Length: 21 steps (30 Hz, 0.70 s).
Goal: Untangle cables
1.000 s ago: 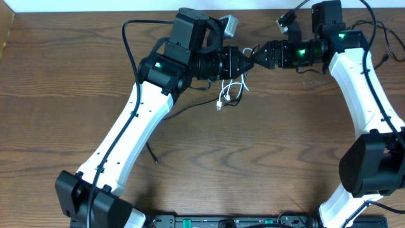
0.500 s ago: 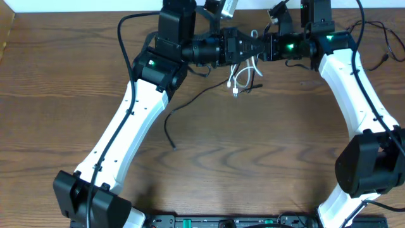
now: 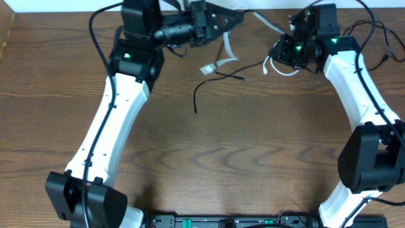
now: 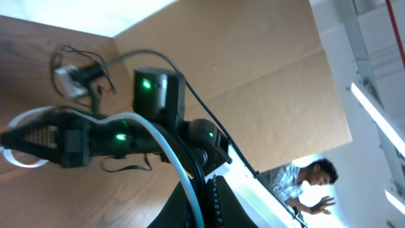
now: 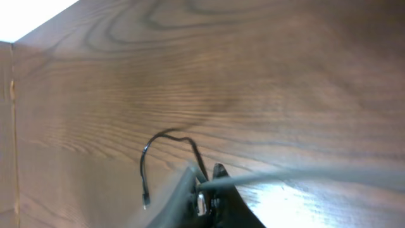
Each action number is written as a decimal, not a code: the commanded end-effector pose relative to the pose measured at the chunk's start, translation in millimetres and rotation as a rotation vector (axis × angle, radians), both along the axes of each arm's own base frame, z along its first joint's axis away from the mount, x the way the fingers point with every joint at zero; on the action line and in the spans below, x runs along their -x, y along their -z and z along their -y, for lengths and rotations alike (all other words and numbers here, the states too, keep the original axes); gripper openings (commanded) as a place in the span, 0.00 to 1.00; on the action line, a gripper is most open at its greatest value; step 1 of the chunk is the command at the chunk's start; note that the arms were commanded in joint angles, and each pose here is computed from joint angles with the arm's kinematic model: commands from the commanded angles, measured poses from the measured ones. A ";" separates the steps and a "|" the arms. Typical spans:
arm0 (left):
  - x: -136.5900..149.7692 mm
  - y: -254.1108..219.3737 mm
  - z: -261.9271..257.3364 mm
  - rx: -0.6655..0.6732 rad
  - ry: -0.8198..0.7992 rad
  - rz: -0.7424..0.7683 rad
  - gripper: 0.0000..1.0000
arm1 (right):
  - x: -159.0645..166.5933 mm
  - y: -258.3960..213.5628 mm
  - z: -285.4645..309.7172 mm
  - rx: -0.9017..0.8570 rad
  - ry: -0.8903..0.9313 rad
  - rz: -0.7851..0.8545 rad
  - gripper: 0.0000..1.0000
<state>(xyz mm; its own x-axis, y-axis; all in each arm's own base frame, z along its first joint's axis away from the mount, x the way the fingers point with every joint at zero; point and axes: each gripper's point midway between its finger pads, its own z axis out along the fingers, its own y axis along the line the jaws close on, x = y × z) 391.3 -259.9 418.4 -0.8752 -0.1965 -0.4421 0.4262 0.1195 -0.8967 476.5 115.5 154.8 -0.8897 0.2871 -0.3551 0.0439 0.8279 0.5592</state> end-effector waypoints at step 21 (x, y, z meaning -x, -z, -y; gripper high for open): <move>-10.9 138.1 -78.2 -0.519 -0.222 -0.145 0.08 | 104.3 -1.8 -37.5 0.024 -0.409 -0.123 0.30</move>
